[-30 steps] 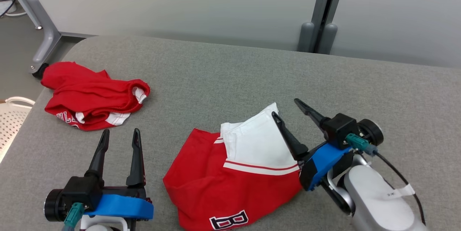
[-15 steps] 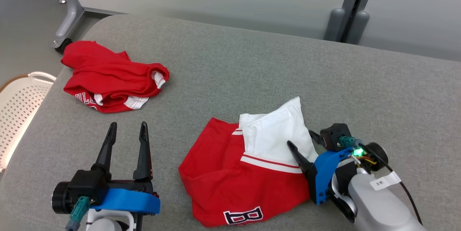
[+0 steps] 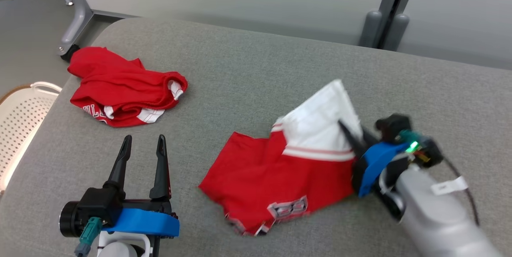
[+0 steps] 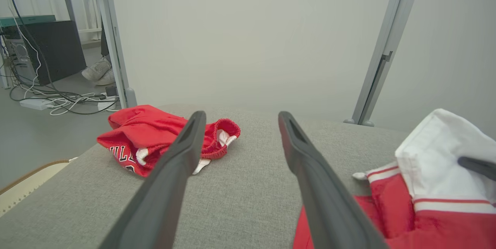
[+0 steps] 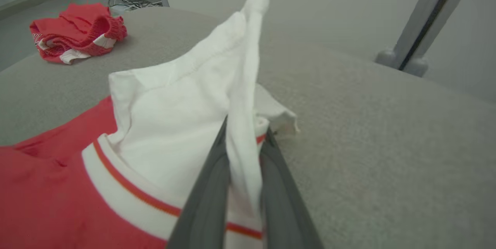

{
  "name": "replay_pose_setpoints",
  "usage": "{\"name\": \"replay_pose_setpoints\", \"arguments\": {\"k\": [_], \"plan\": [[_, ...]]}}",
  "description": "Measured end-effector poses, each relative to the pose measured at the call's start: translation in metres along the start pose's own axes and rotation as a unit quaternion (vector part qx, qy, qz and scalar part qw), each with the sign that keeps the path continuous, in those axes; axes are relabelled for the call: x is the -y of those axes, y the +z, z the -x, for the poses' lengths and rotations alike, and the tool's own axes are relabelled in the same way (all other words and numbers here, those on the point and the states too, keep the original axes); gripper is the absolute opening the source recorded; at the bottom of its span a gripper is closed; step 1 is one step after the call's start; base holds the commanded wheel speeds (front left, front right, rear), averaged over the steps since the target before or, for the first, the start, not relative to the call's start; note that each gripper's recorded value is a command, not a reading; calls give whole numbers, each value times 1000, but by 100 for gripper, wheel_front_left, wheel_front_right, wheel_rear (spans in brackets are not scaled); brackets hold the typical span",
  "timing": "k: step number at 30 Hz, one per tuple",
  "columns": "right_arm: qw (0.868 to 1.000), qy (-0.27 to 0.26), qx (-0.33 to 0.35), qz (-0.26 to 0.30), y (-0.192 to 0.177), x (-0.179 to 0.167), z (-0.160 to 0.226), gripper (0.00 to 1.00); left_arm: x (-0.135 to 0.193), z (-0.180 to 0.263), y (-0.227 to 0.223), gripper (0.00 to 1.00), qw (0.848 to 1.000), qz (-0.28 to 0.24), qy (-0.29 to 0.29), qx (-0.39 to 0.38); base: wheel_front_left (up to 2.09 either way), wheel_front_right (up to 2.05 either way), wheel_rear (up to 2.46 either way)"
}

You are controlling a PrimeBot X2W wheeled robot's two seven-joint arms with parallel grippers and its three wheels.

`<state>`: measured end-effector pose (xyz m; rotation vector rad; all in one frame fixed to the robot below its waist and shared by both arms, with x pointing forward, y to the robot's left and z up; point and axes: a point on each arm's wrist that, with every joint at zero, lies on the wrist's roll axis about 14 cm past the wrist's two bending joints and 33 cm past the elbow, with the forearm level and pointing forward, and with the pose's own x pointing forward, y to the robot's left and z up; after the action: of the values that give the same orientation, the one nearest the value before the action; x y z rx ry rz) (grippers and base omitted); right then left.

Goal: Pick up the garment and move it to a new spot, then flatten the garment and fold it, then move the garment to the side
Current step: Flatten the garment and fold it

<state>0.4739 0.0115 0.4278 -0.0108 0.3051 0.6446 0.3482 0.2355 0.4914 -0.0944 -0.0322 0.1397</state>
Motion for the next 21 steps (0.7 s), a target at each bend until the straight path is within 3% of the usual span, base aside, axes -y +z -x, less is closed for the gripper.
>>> {"name": "replay_pose_setpoints", "arguments": {"k": [4, 11, 16, 21], "plan": [[997, -42, 58, 34, 44, 42, 4, 0, 4, -1, 2, 100, 1000, 1, -7, 4, 0, 0, 0], [989, -85, 101, 70, 74, 79, 33, 0, 14, -1, 6, 100, 1000, 5, -21, 12, 0, 0, 0], [989, -98, 87, 67, 38, 82, 71, 0, 22, -1, 5, 100, 999, 9, -32, 11, 0, 0, 0], [991, -92, 70, 62, -6, 59, 115, 0, 30, -1, 3, 100, 999, 11, -43, 10, 0, 0, 0]]}}
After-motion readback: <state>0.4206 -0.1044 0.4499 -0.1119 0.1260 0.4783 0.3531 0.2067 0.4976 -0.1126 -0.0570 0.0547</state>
